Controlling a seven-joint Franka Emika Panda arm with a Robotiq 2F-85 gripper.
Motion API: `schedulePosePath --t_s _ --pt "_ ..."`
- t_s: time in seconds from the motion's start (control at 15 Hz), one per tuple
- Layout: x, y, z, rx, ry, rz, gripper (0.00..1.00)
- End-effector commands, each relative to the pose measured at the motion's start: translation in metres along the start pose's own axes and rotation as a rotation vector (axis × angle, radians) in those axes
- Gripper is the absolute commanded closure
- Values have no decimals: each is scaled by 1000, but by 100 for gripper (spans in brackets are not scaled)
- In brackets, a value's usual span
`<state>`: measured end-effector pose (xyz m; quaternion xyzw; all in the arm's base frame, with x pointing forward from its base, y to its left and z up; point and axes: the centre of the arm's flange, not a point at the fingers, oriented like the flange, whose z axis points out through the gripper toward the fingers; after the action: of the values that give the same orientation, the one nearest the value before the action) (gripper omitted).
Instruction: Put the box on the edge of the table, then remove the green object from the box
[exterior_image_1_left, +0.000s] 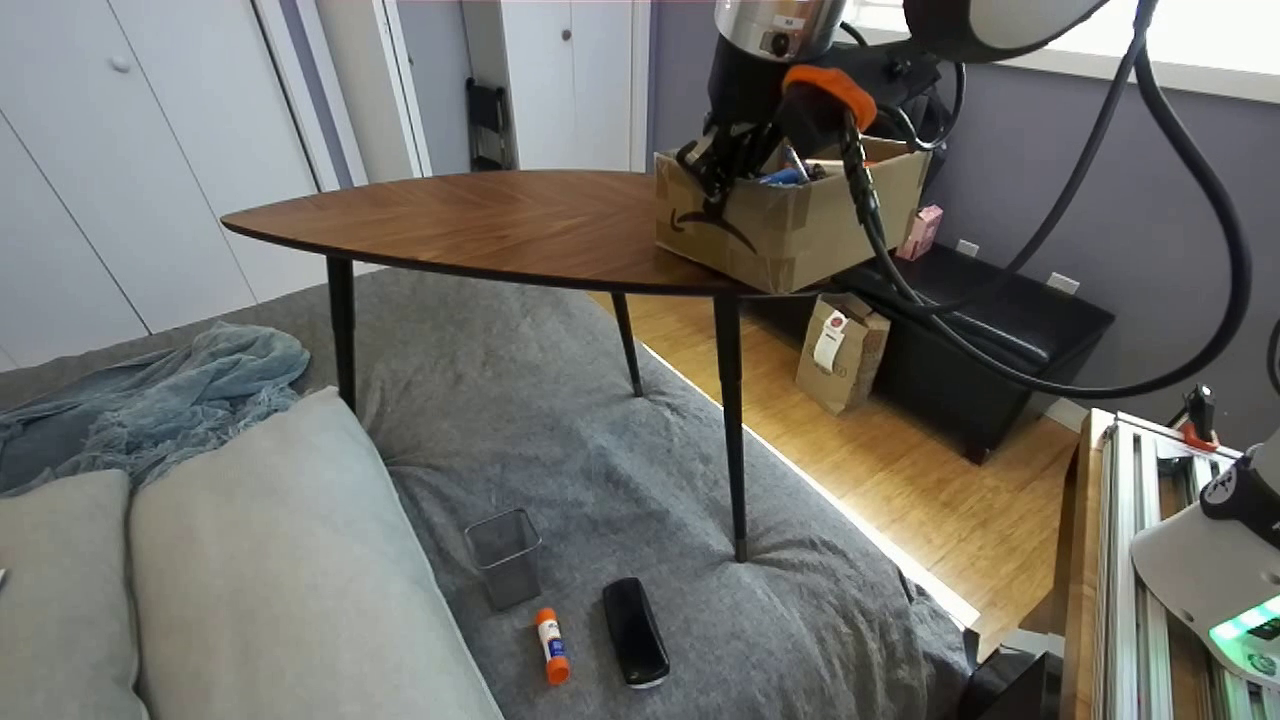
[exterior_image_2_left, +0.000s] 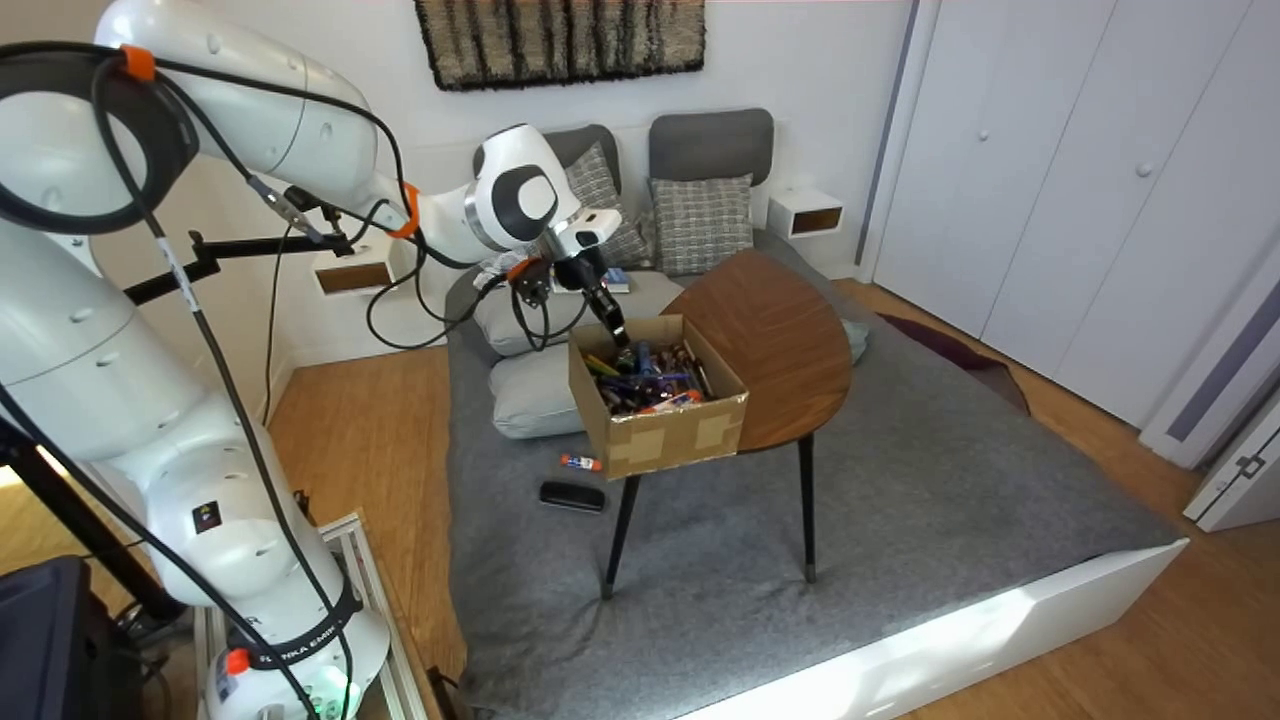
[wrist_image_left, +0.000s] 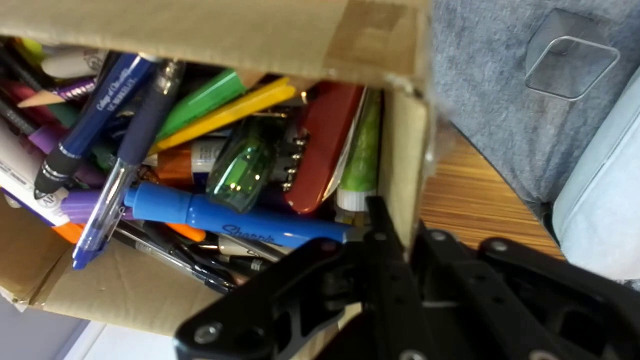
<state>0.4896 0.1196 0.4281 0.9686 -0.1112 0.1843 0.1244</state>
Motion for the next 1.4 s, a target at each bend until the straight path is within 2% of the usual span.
schedulePosePath --t_s 0.0,0.2,0.27,0.33,0.53,0.67,0.73,0.87,1.0,1.2,1.33 --pt "9 9 -9 -50 70 0 98" --pt "14 10 -6 -51 85 -4 98" --pt "15 9 -5 -51 87 -6 79" --pt "16 9 -4 -46 93 -9 66" --pt "26 7 -13 -23 142 -25 50" --pt "33 6 -22 -10 172 -27 31" --pt "35 6 -26 -7 179 -26 26" --pt "36 8 -37 8 150 -25 11" --pt "32 12 -52 58 84 -19 0" --pt "16 25 -73 121 -3 6 0" --pt "5 38 -84 120 -69 67 0"
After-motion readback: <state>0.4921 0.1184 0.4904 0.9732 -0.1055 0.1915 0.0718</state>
